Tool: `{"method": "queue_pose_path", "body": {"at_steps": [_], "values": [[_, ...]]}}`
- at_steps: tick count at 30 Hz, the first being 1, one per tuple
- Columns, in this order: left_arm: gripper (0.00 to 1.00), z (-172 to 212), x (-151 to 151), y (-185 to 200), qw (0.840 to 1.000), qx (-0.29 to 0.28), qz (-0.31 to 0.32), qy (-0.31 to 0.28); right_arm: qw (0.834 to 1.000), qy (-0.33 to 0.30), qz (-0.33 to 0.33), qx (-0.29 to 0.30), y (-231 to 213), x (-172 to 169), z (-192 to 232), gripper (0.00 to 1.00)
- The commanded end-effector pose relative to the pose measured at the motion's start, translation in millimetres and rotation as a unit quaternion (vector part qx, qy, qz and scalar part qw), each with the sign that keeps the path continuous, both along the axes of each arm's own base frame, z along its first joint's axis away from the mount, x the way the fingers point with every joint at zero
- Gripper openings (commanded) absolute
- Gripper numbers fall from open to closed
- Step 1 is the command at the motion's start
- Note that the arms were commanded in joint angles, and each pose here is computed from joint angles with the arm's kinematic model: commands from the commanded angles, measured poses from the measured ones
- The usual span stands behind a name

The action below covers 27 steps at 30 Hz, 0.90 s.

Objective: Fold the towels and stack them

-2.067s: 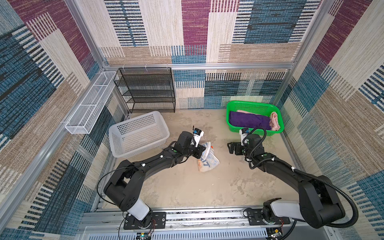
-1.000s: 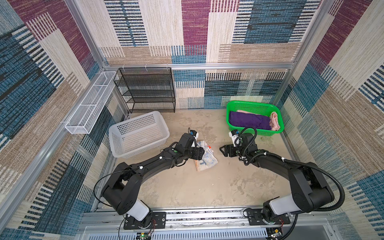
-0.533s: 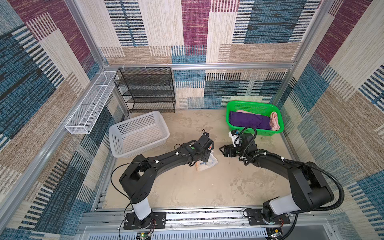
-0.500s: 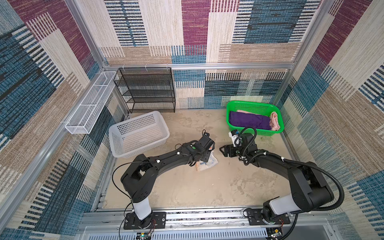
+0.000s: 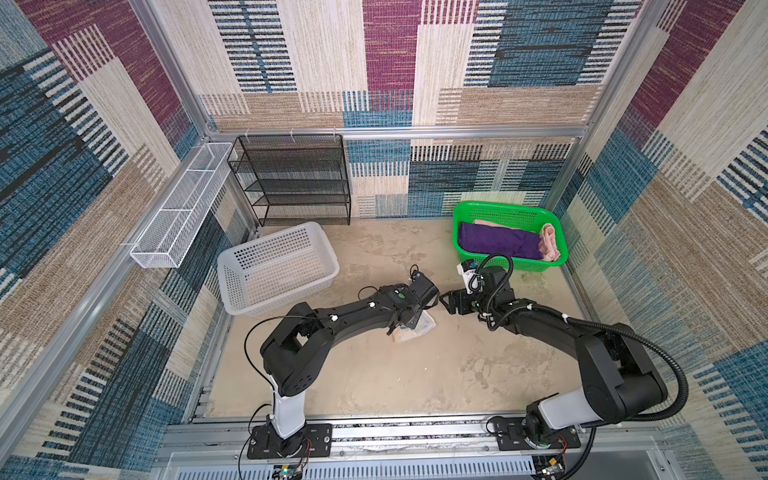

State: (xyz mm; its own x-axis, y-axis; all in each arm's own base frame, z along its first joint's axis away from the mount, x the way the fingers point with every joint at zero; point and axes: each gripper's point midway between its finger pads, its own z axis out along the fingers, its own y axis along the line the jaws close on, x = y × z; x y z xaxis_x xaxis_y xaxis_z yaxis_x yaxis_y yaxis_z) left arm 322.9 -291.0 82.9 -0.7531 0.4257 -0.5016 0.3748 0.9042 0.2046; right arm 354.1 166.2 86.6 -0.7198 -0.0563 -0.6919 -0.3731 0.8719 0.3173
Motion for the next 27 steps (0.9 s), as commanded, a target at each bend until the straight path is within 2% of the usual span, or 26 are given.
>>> {"method": "queue_pose_path", "body": {"at_steps": [1, 8, 17, 22, 27], "values": [[0.0, 13, 0, 4, 1.0, 0.01, -0.011, -0.015, 1.0, -0.025, 0.004, 0.003, 3, 7, 10, 0.88], [0.0, 42, -3, 8, 0.996, 0.026, -0.071, -0.041, 0.998, -0.057, 0.02, 0.01, 8, 11, 26, 0.87], [0.0, 63, -21, 7, 0.986, -0.003, -0.156, -0.065, 0.992, -0.105, 0.061, 0.021, 21, 12, 51, 0.87], [0.0, 82, -29, 6, 0.977, -0.029, -0.189, -0.093, 0.98, -0.154, 0.124, 0.031, 49, 5, 68, 0.87], [0.0, 90, -33, 10, 0.974, -0.025, -0.204, -0.1, 0.968, -0.185, 0.171, 0.019, 80, -2, 68, 0.85]]}}
